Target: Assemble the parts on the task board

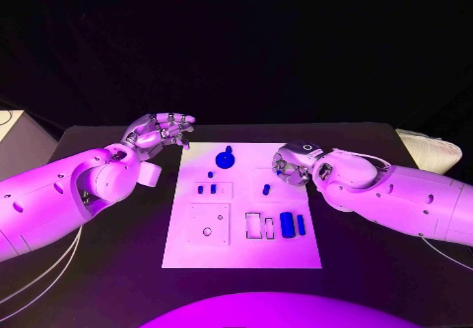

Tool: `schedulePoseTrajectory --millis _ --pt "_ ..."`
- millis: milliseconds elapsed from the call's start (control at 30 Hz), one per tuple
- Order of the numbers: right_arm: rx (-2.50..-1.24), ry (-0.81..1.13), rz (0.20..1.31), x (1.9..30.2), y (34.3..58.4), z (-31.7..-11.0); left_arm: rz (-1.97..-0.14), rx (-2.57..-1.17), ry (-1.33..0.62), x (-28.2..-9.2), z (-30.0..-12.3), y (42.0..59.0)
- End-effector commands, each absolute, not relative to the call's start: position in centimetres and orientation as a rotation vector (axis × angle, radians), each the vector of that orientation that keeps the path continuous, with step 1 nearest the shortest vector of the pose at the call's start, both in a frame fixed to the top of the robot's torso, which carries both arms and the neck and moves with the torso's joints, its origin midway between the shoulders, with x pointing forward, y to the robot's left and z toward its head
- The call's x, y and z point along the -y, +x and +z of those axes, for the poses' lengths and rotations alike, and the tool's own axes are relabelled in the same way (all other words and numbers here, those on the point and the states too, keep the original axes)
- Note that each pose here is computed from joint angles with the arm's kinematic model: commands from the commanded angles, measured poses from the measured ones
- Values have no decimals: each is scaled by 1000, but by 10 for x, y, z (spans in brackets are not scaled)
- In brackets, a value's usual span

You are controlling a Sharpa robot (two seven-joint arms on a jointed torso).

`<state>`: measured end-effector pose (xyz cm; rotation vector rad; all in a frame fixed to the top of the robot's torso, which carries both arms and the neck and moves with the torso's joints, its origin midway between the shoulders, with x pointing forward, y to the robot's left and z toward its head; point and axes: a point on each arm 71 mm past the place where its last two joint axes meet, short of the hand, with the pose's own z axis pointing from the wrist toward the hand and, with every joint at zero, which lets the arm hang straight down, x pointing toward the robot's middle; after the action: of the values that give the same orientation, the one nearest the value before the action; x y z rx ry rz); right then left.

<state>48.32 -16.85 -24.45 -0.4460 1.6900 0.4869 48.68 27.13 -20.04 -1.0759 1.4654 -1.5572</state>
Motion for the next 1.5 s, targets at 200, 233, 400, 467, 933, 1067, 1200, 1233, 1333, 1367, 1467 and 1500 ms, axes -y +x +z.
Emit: schedulePoseTrajectory --millis 200,233,400,467,933,1067,1200,1233,1333,1367,1467,1500 --pt "-1667 -424 484 170 478 -249 -1570 -1483 -1057 -269 -200 487" --pt "-1659 -421 486 170 477 -249 -1569 -1483 -1057 -269 -200 487" --pt "-1618 -401 504 172 475 -244 -1566 -1485 -1058 -270 -201 487" --pt "-1601 -394 513 173 474 -242 -1564 -1486 -1059 -270 -201 487" --pt "-1502 -329 603 176 460 -215 -1554 -1487 -1065 -272 -203 489" --pt "-1476 -311 662 169 452 -208 -1558 -1488 -1065 -270 -204 489" --pt "-1470 -309 745 151 437 -206 -1564 -1491 -1066 -268 -205 489" --pt "-1471 -310 761 147 434 -207 -1565 -1492 -1066 -267 -205 489" --pt "-1474 -321 811 133 424 -209 -1570 -1493 -1065 -265 -205 489" --pt "-1476 -327 827 128 420 -210 -1572 -1494 -1065 -264 -206 488" --pt "-1483 -353 864 113 411 -216 -1576 -1495 -1065 -262 -206 488" --pt "-1487 -362 873 108 409 -218 -1577 -1495 -1065 -262 -206 488"
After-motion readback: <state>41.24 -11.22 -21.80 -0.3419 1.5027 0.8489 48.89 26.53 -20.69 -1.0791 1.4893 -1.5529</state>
